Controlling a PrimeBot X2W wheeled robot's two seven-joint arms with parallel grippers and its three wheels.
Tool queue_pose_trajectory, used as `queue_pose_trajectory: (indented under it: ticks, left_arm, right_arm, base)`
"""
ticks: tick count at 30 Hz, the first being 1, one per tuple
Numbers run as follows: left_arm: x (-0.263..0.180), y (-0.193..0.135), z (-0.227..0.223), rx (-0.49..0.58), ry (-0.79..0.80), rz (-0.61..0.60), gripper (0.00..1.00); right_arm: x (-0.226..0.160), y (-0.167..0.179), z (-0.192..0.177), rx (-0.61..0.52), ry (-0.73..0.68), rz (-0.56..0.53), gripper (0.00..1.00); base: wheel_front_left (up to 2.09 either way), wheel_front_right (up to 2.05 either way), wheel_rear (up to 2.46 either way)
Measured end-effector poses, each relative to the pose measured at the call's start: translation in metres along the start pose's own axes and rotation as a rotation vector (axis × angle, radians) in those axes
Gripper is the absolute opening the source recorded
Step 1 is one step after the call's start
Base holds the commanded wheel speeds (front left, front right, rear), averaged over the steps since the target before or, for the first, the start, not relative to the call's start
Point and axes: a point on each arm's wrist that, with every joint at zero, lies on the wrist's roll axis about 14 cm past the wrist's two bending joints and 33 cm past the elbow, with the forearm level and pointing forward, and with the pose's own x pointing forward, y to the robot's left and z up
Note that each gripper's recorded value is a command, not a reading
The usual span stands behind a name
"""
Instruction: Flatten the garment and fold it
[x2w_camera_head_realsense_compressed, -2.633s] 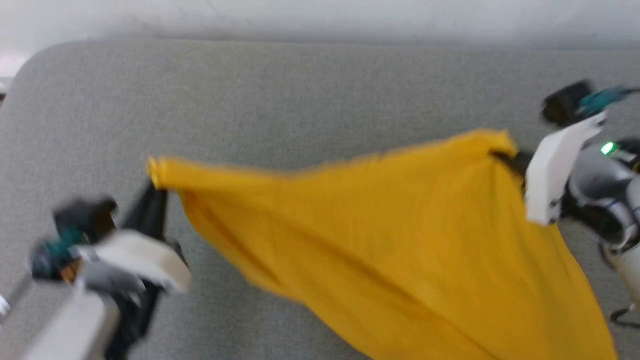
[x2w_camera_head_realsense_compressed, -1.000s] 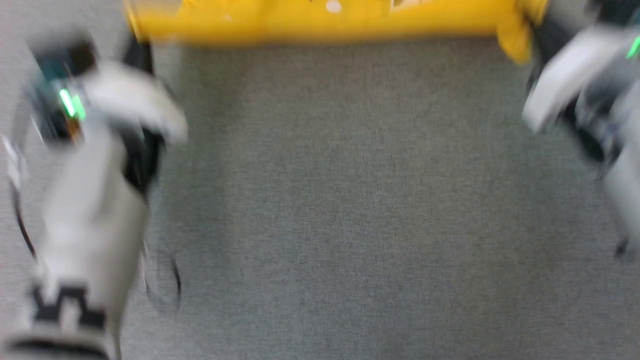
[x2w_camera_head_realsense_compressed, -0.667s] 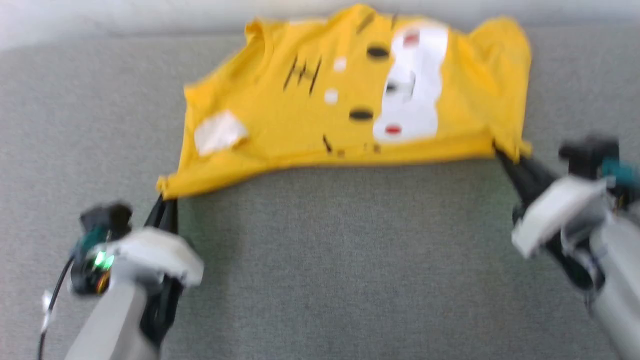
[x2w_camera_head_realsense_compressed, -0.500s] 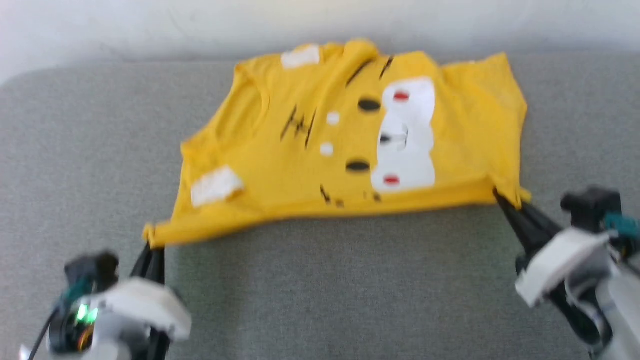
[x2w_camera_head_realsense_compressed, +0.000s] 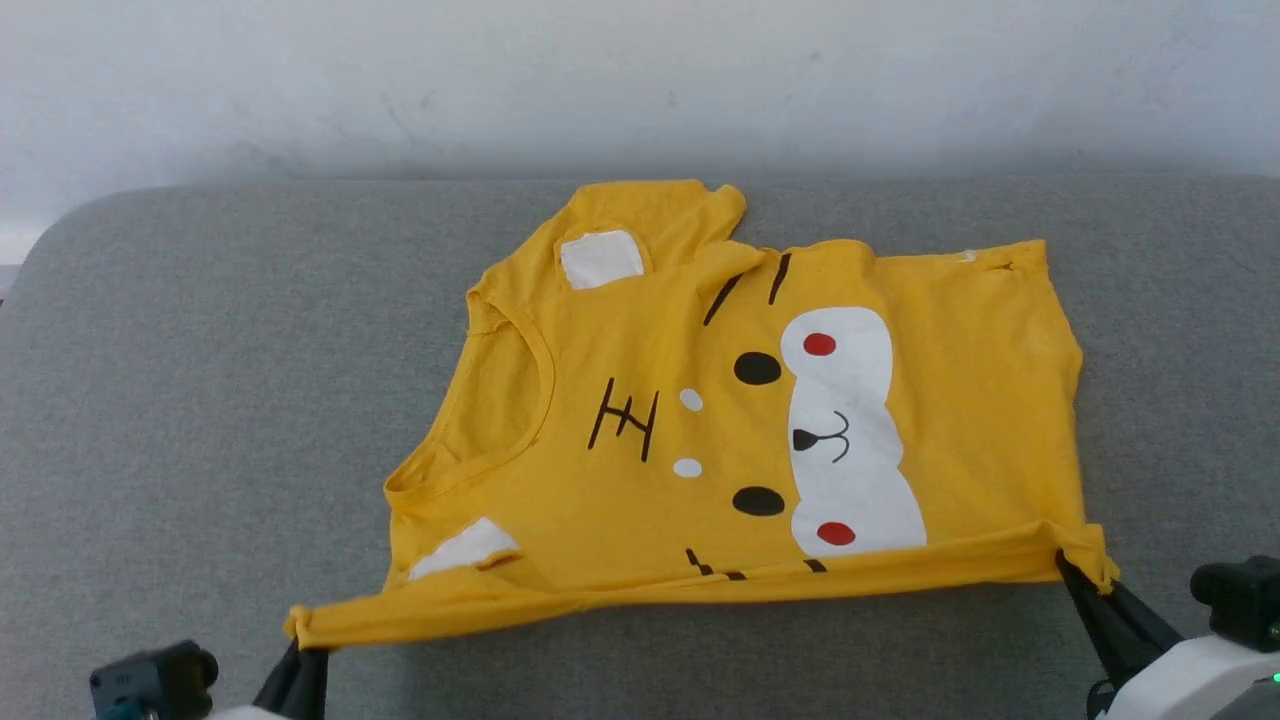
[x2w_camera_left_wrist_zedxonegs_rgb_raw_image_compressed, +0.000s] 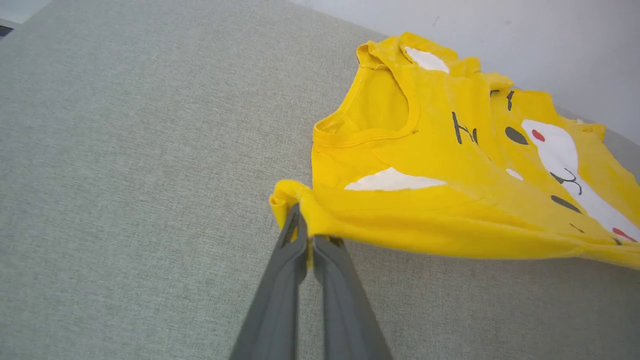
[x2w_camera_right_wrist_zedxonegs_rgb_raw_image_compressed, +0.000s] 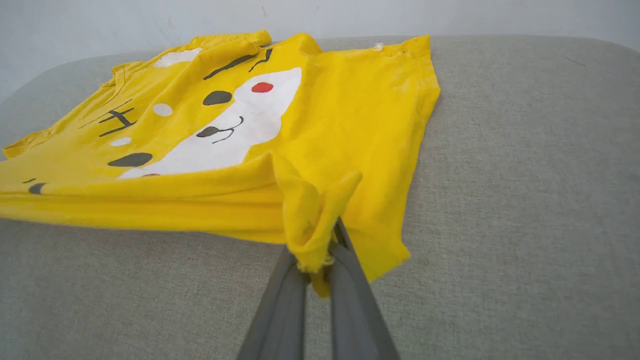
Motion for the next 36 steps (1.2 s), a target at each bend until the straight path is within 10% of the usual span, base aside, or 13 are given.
queue_pose_trajectory:
  ticks: [23, 26, 27, 31, 36]
  left_arm:
    - [0.165, -0.066, 0.045, 0.09, -0.058, -0.194, 0.0]
    - [0.179, -0.066, 0.027, 0.057, -0.007, -0.198, 0.0]
    - [0.183, -0.067, 0.021, 0.027, 0.007, -0.2, 0.23]
    - [0.191, -0.066, 0.004, -0.018, 0.041, -0.202, 0.97]
    - [0.188, -0.061, 0.008, -0.037, 0.006, -0.204, 1.0]
  right_arm:
    - [0.094, -0.027, -0.003, -0.025, 0.152, -0.034, 0.02]
    - [0.103, -0.029, -0.01, -0.028, 0.166, -0.032, 0.48]
    - [0.106, -0.029, -0.013, -0.025, 0.173, -0.031, 1.0]
    - [0.112, -0.027, -0.017, -0.04, 0.168, -0.015, 1.0]
    - [0.112, -0.022, 0.001, -0.055, 0.072, 0.005, 1.0]
  base:
    - [0.0, 0.0, 0.0]
    - [0.0, 0.0, 0.0]
    - [0.0, 0.0, 0.0]
    - [0.0, 0.0, 0.0]
    - [0.0, 0.0, 0.0]
